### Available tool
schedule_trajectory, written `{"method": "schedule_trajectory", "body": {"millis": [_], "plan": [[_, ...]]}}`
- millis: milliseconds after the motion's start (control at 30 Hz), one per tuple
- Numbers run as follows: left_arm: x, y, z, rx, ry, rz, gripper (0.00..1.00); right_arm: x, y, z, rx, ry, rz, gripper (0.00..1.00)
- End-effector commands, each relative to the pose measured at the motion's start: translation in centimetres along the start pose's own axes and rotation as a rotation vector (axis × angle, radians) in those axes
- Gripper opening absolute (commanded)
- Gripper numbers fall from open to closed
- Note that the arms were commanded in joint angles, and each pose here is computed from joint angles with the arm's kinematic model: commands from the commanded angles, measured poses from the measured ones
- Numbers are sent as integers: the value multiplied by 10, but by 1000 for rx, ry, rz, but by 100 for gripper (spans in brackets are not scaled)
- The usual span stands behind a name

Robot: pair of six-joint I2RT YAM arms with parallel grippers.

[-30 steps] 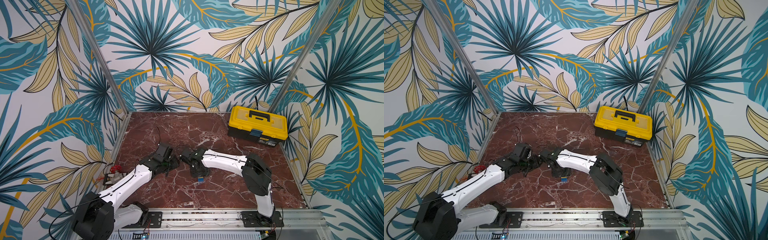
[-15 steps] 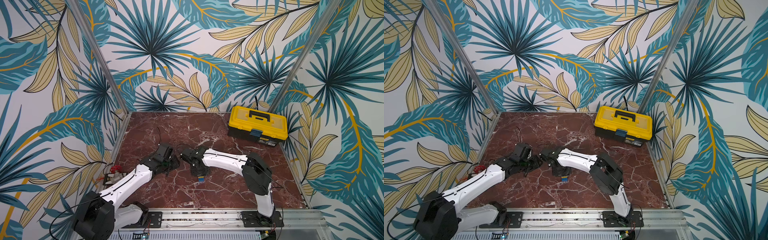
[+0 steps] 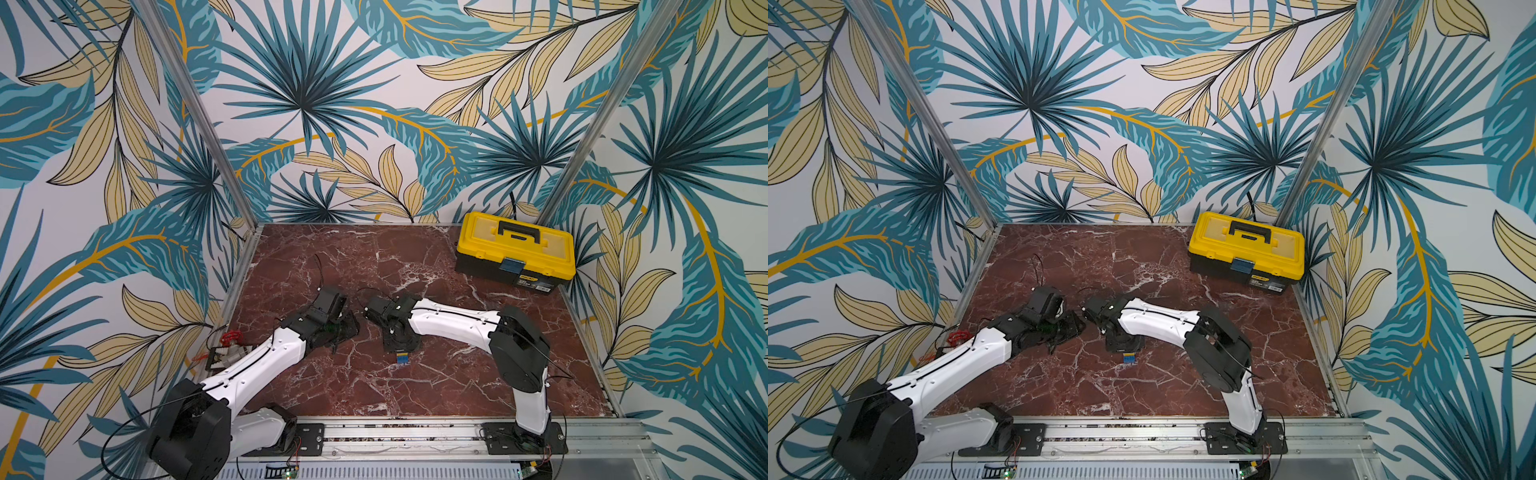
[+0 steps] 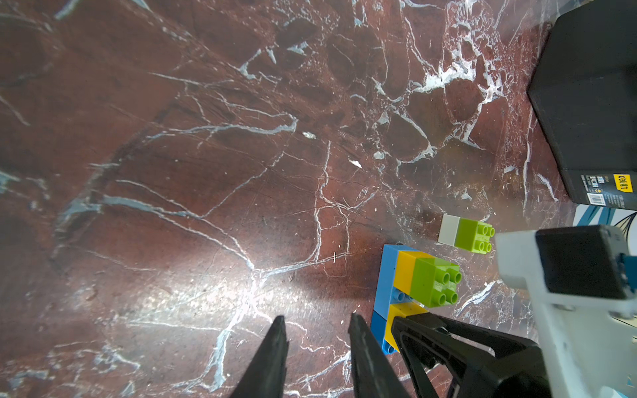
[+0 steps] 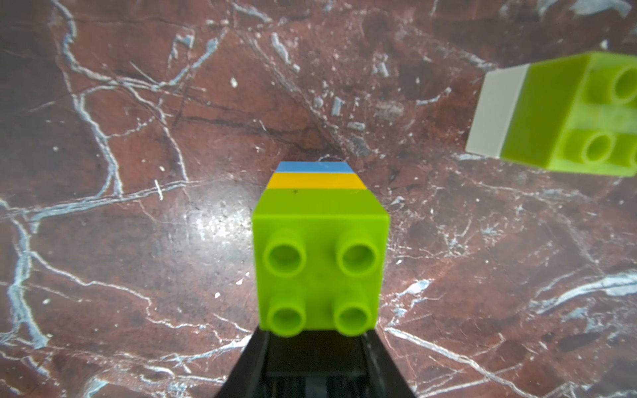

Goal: Assemble the number 4 with lego
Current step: Pick up the lego brick from the center of the board.

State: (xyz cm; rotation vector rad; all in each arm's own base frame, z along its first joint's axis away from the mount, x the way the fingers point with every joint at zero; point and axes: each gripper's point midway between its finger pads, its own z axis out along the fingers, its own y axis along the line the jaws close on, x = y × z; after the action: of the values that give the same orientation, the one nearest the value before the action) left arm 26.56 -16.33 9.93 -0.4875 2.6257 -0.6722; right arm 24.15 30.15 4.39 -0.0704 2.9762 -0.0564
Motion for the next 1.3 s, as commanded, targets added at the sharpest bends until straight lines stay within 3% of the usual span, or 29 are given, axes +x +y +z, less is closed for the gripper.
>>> {"method": "schedule_trajectory", "body": {"millis": [0,433,600,700,867,1067,1267], "plan": [[-4,-1,-1,2,-10,3,33,34,-22,42,97,129,-3,22],[-3,2,-1,-7,-10,2,33,46,-35,56,153,196,-26,19],[-2,1,-3,-4,-8,8,33,23,-27,26,107,109,-55,18],[-3,-3,-6,7,-4,9,43,10,-17,3,51,60,-69,18],[-9,-18,-23,48,-22,25,46,-11,-4,-31,-20,-19,-105,19],[-14,-25,-34,67,-48,41,43,-36,-3,-76,-108,-106,-147,19],[-9,-26,-22,90,-15,41,36,-59,-35,-92,-120,-128,-126,19]]}}
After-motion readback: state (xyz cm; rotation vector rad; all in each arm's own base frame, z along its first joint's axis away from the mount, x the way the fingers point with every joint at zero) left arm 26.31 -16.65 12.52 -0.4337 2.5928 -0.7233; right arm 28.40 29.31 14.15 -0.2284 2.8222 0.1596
